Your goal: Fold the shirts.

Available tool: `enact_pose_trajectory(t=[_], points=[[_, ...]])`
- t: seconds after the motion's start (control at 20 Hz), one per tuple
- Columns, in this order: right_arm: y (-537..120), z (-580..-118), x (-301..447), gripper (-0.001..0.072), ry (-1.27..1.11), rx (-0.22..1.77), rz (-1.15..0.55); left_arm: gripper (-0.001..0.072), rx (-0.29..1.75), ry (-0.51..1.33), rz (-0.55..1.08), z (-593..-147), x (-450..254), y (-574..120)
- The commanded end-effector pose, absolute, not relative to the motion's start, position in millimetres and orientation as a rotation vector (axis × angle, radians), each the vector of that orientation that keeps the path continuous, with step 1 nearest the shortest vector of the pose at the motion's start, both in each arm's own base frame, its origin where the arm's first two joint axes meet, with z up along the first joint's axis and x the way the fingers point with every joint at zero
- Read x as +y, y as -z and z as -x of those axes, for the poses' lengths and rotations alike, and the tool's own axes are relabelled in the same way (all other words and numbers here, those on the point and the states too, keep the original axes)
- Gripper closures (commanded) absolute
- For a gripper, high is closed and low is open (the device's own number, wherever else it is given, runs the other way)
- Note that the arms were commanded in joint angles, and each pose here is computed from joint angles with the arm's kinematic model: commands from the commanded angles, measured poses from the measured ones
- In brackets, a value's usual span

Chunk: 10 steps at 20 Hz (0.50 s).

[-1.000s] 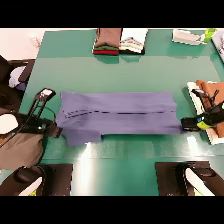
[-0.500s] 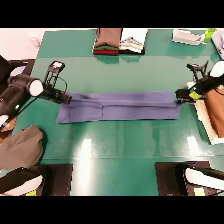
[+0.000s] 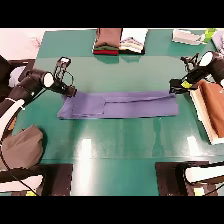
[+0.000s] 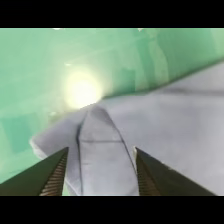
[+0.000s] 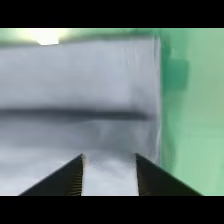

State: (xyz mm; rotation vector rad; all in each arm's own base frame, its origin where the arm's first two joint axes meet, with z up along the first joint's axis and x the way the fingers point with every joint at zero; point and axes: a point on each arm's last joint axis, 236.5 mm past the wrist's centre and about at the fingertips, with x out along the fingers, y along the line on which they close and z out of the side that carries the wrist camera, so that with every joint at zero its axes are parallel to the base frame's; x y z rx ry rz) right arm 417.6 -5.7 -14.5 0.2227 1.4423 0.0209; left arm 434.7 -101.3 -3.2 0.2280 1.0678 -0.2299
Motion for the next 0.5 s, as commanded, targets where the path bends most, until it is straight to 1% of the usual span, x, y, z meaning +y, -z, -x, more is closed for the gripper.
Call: enact_pose_trajectory(t=[0.0,0.15,0.2,0.25,0.3,0.45], points=[[6.8,-430.3,-8.0,0.0329,-0.032,1.39,-0.273,0.0211,1.103,0.207,-0.188,-433.8,-101.9,-9.9],[5.3,-411.7,-30.7,0.0325,0.005,1.403,-0.304,0.0213,1.131,0.217,-0.177,-428.8,-106.6,-22.2],[11.2,-402.9,-37.1,0.026,0.021,1.42,-0.323,0.0313,1.137,0.226,-0.161,-427.2,-110.2,-21.5],[21.3,-391.8,-43.4,0.0136,0.04,1.449,-0.347,0.057,1.14,0.249,-0.126,-425.6,-118.4,-21.5],[32.5,-381.4,-46.3,0.0134,0.05,1.482,-0.369,0.0678,1.134,0.269,-0.097,-425.8,-126.0,-22.8],[63.6,-361.5,-44.0,0.0134,0.062,1.554,-0.398,0.0679,1.115,0.332,-0.008,-426.5,-148.6,-27.6]])
